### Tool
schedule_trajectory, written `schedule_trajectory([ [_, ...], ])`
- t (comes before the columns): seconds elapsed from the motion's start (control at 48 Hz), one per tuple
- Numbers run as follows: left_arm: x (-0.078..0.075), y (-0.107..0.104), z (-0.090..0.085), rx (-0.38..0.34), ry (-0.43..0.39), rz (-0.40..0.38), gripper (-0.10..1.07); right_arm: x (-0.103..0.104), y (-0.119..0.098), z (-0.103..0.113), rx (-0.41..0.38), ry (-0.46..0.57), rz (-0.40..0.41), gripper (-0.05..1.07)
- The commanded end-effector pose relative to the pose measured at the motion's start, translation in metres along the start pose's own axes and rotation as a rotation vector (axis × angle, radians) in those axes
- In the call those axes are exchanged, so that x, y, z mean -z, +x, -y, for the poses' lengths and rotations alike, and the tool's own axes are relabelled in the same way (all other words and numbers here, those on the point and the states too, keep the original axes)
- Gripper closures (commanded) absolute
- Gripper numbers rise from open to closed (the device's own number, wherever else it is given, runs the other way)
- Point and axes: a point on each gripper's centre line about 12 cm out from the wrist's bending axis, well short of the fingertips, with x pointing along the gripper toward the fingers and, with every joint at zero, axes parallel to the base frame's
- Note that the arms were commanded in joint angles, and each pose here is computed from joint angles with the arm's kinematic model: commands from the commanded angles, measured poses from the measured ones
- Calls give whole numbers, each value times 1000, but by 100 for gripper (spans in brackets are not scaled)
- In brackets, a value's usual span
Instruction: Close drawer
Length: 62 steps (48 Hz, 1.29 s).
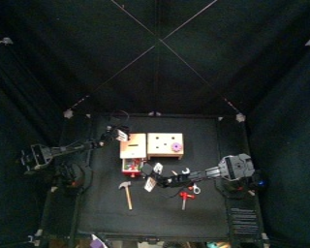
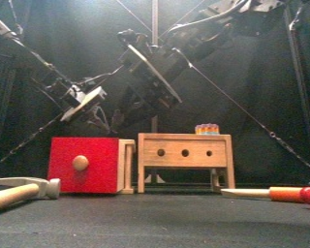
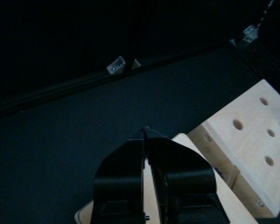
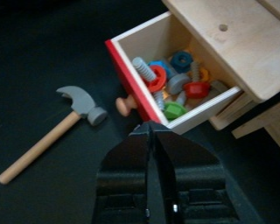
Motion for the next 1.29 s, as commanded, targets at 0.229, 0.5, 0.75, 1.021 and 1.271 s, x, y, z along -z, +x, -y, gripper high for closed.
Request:
schedule_trajectory([
  [0.229, -2, 6, -8, 9, -79, -70, 58, -18, 12, -19, -41, 12, 41, 72],
  [0.5, 14, 15, -16, -15, -96, -131, 58, -18, 30, -24, -37, 15, 39, 72],
  [0.75, 24, 23, -17, -18, -87, -179, 58, -20, 43, -12, -10, 54, 28, 72],
  [1.021, 25, 24, -21, -24, -71, -182, 58, -33, 51, 12, 27, 116, 36, 72],
  [1.271, 25, 23, -20, -21, -66, -183, 58, -49, 57, 24, 44, 138, 66, 72],
])
